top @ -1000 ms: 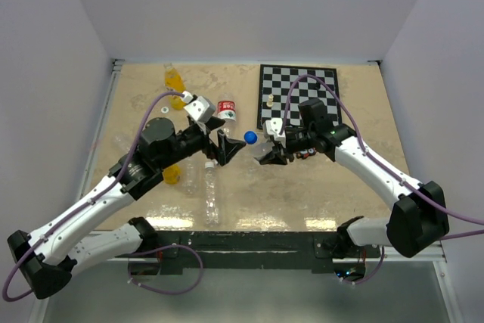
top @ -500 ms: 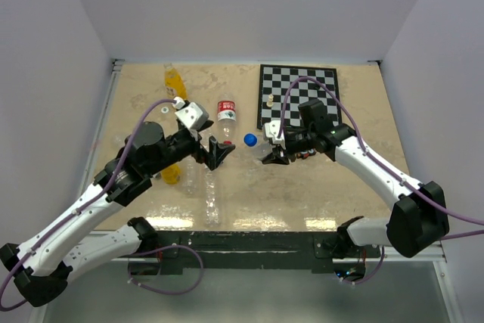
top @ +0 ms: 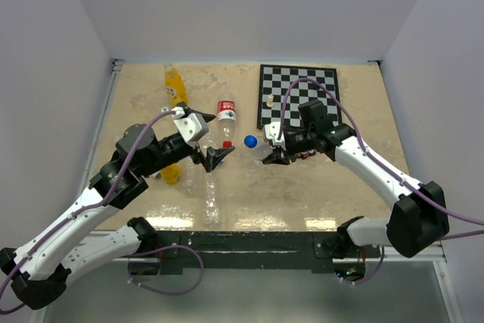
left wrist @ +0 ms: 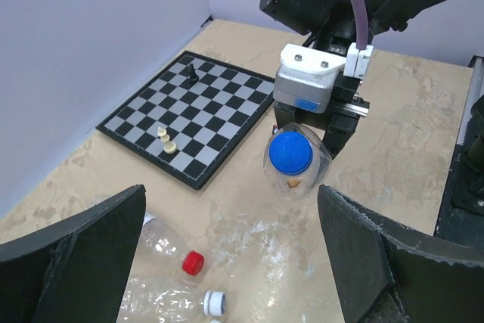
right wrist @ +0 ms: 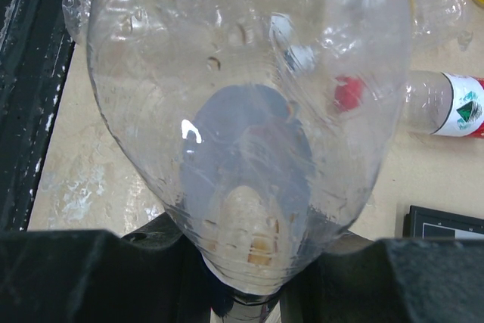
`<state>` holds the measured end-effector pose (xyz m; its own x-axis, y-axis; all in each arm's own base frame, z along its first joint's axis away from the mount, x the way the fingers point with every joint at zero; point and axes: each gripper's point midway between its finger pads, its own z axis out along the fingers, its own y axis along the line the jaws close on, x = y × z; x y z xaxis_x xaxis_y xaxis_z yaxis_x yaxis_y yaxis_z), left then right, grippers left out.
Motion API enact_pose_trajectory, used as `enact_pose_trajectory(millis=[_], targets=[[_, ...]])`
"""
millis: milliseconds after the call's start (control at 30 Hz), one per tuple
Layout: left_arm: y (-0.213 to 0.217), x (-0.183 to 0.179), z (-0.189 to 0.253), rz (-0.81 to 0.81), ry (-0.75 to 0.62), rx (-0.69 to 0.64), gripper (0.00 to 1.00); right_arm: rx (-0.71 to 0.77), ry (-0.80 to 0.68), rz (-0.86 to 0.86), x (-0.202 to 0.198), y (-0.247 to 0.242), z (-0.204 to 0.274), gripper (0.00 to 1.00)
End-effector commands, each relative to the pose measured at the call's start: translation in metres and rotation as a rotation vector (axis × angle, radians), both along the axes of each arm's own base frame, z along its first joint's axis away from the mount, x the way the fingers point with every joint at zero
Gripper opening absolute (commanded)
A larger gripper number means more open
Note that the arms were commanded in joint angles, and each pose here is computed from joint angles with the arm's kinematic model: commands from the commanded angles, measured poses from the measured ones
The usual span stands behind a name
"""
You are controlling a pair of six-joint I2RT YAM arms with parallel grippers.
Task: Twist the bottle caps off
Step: Unscrew the bottle cap from the plastic bottle.
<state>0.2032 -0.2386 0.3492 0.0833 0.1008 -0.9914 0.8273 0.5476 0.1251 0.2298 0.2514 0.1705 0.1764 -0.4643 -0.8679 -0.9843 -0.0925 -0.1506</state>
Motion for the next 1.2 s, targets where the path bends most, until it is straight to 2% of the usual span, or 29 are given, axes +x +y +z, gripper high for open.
enact_pose_trajectory(millis=[0, 467, 867, 1167], targets=[[-0.005, 0.001, 0.018, -0.041, -0.128, -0.003, 1.00, 0.022, -0.069, 0.012, 0.006, 0.002, 0.022, 0.00], [-0.018, 0.005, 0.008, -0.087, -0.132, 0.036, 1.00, 0.019, -0.071, 0.021, 0.005, 0.002, 0.021, 0.00], [-0.021, 0.002, 0.006, -0.152, -0.234, 0.119, 1.00, 0.015, -0.072, 0.033, 0.003, 0.001, 0.019, 0.00], [-0.036, -0.001, 0.008, -0.245, -0.246, 0.148, 1.00, 0.014, -0.073, 0.047, 0.001, 0.001, 0.019, 0.00]])
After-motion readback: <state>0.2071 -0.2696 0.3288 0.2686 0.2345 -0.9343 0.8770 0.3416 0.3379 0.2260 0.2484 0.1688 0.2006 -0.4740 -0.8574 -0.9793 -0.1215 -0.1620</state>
